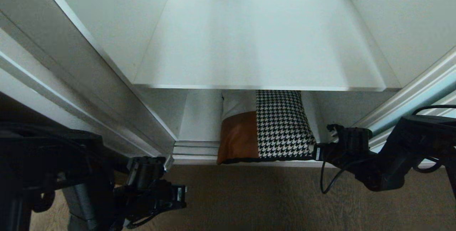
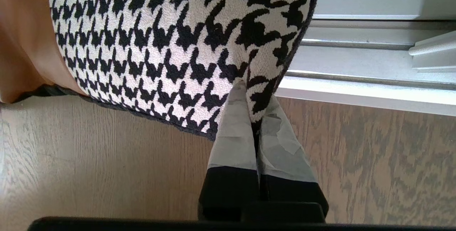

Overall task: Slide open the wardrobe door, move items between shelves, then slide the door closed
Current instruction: Place the pillow on the higher shelf

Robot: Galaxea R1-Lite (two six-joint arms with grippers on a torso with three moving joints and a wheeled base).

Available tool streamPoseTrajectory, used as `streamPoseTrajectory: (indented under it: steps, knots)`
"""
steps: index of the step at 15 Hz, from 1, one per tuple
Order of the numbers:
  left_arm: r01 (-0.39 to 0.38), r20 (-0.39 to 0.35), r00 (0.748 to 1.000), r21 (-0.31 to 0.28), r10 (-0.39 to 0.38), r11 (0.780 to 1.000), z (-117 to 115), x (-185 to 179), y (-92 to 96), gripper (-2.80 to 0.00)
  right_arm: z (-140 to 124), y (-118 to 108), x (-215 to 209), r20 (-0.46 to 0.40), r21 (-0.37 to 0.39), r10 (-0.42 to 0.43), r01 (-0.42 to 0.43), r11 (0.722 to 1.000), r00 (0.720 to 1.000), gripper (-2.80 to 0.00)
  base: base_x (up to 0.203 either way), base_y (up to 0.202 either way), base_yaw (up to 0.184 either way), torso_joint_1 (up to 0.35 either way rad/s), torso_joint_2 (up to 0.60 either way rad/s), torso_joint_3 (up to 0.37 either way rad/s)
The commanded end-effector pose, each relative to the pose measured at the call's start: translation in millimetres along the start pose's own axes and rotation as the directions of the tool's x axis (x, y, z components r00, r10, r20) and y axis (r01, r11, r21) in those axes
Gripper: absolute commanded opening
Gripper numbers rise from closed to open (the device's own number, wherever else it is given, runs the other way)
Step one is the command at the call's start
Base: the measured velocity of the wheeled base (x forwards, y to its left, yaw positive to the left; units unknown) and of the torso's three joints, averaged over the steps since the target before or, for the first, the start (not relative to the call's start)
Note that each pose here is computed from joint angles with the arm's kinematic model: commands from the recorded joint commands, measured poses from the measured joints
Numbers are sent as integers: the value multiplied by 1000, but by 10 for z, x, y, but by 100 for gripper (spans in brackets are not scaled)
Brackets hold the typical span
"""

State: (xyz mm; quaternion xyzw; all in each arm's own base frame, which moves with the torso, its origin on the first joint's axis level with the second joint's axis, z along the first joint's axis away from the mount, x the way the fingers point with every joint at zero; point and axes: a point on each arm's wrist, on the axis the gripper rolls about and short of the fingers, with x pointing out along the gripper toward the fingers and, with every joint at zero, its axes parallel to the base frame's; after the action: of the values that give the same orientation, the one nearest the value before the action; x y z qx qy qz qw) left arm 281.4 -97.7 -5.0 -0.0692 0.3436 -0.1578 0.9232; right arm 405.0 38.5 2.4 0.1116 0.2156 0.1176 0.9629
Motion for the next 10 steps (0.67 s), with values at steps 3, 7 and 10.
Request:
streamPoseTrajectory:
  steps: [3, 7, 10]
  knots:
    - [-28, -26, 999, -44, 27, 999, -64, 398, 45, -280, -50, -12, 24, -9, 6, 1, -1, 1000, 1000, -280, 0, 0, 0, 0, 0, 0]
    - [-24, -19, 1000, -136, 22, 990, 108, 521, -11, -280, -104, -32, 36, -25, 8, -5, 5, 1000, 1000, -280, 0, 0, 0, 0, 0, 0]
    - [-26, -70, 997, -202, 12, 979, 190, 604, -150, -280, -54, -107, -16, -13, 16, -24, 24, 1000, 1000, -280, 0, 0, 0, 0, 0, 0]
